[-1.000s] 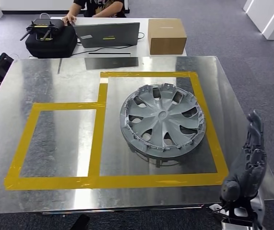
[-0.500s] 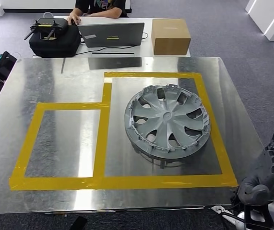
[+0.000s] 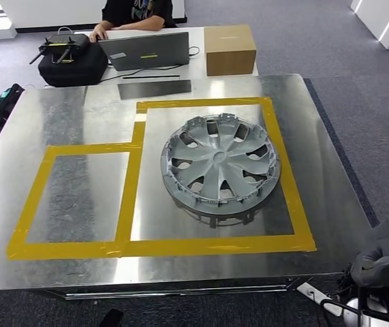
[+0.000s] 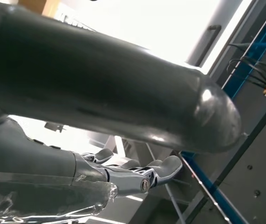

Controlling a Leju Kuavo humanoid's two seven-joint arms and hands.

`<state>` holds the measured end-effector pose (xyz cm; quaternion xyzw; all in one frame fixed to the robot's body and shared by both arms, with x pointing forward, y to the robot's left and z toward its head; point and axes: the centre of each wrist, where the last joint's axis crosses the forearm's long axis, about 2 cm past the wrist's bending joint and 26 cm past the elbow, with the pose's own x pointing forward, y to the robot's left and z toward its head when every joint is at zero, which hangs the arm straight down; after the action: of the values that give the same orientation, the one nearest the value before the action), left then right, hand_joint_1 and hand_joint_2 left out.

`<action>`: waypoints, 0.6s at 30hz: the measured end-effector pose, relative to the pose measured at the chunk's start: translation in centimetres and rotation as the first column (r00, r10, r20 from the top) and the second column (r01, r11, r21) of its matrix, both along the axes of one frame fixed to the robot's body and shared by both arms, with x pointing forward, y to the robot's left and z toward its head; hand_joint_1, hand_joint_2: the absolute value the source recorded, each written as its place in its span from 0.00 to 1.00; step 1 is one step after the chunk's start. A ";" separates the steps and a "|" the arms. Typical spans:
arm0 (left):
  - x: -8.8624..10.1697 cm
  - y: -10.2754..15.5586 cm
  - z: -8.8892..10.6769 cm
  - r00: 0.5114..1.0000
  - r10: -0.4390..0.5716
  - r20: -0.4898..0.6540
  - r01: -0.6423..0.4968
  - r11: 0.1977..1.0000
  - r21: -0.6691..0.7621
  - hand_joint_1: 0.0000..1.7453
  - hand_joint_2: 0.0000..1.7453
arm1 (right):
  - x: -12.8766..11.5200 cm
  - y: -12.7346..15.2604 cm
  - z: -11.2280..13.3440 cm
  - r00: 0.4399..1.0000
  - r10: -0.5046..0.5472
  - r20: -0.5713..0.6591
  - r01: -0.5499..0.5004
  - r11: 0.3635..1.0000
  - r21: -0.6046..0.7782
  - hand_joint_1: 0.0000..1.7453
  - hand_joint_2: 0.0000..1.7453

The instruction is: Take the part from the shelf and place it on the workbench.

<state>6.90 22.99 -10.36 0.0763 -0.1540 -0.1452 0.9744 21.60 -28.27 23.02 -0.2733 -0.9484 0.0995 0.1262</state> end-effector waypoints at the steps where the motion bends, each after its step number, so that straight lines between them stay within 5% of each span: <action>1: 0.0 0.0 0.0 1.000 0.000 0.000 0.000 1.000 -0.001 0.00 0.00 | 0.0 -0.1 -0.1 1.000 -0.003 -0.003 0.003 1.000 0.003 0.00 0.00; 18: 0.3 -0.2 0.1 1.000 -0.008 0.004 0.008 1.000 -0.004 0.00 0.00 | -0.2 -0.7 -0.4 0.999 -0.016 -0.031 0.017 1.000 0.015 0.00 0.00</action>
<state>7.17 22.83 -10.30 0.0738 -0.1566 -0.1486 0.9736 21.42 -28.97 22.64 -0.2785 -0.9448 0.0953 0.1436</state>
